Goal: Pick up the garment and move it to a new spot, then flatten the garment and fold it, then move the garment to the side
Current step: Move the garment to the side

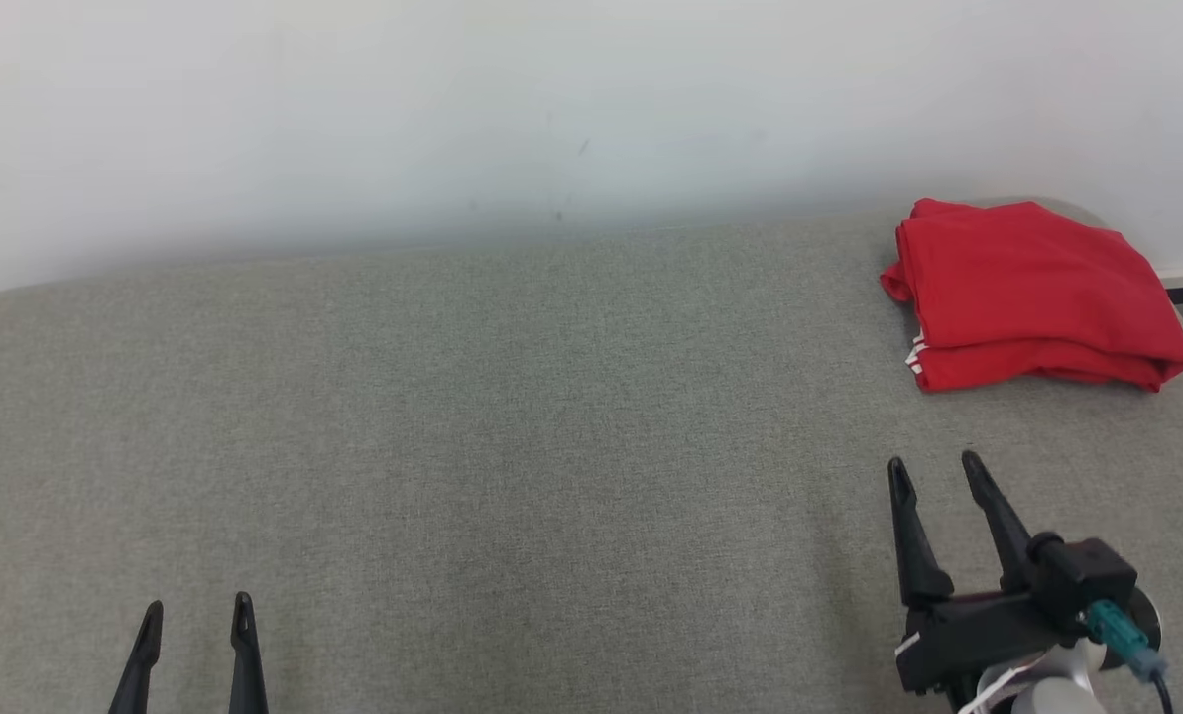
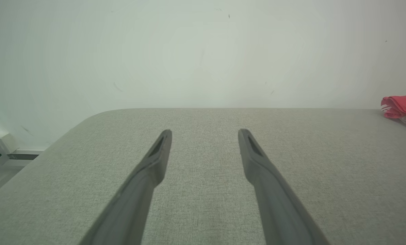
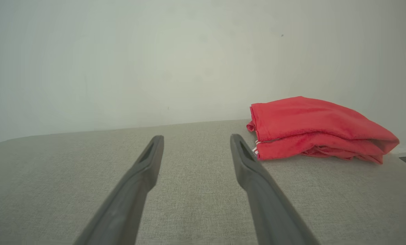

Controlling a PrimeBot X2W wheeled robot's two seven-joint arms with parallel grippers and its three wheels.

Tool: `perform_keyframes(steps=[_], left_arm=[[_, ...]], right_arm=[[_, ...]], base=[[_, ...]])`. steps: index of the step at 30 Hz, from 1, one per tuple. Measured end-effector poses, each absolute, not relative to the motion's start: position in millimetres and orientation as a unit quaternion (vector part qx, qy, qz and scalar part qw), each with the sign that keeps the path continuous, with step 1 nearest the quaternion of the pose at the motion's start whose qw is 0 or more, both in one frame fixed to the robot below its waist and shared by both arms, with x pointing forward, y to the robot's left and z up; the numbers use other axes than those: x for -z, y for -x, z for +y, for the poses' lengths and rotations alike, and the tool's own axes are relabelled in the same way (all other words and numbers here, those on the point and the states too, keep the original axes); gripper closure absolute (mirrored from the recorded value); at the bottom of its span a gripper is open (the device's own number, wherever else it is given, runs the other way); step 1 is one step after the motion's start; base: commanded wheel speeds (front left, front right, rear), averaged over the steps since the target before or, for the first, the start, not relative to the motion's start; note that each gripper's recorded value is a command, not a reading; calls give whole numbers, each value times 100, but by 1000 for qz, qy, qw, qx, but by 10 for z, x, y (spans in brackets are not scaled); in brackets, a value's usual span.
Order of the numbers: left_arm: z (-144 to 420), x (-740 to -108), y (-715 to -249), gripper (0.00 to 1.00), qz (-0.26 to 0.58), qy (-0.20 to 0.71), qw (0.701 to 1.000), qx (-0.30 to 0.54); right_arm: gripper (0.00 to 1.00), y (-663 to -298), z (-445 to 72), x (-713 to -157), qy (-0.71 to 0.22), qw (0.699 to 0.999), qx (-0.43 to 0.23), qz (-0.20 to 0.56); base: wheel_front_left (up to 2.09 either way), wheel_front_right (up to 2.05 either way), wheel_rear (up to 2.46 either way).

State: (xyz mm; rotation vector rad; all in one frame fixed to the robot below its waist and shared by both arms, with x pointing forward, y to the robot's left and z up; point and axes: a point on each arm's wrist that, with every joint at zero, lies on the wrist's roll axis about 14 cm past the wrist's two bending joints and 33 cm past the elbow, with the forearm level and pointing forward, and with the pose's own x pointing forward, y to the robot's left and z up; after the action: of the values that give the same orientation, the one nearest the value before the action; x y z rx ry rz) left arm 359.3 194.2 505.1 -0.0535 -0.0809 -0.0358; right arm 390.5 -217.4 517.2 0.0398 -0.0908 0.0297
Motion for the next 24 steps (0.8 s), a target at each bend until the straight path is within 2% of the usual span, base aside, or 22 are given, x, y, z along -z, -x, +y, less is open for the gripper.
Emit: perform_keyframes(steps=[14,24], left_arm=[[1976,-5011,-3506,0,-35,36,999,10],[1977,-4934,-3487,0,-22,33,999,10]], right_arm=[[0,-3565,-2031,-4952,-49,998,-4,-24],[0,-3498,-2006,-4874,-48,999,-2,-12]], base=[[0,0,0],[0,0,0]])
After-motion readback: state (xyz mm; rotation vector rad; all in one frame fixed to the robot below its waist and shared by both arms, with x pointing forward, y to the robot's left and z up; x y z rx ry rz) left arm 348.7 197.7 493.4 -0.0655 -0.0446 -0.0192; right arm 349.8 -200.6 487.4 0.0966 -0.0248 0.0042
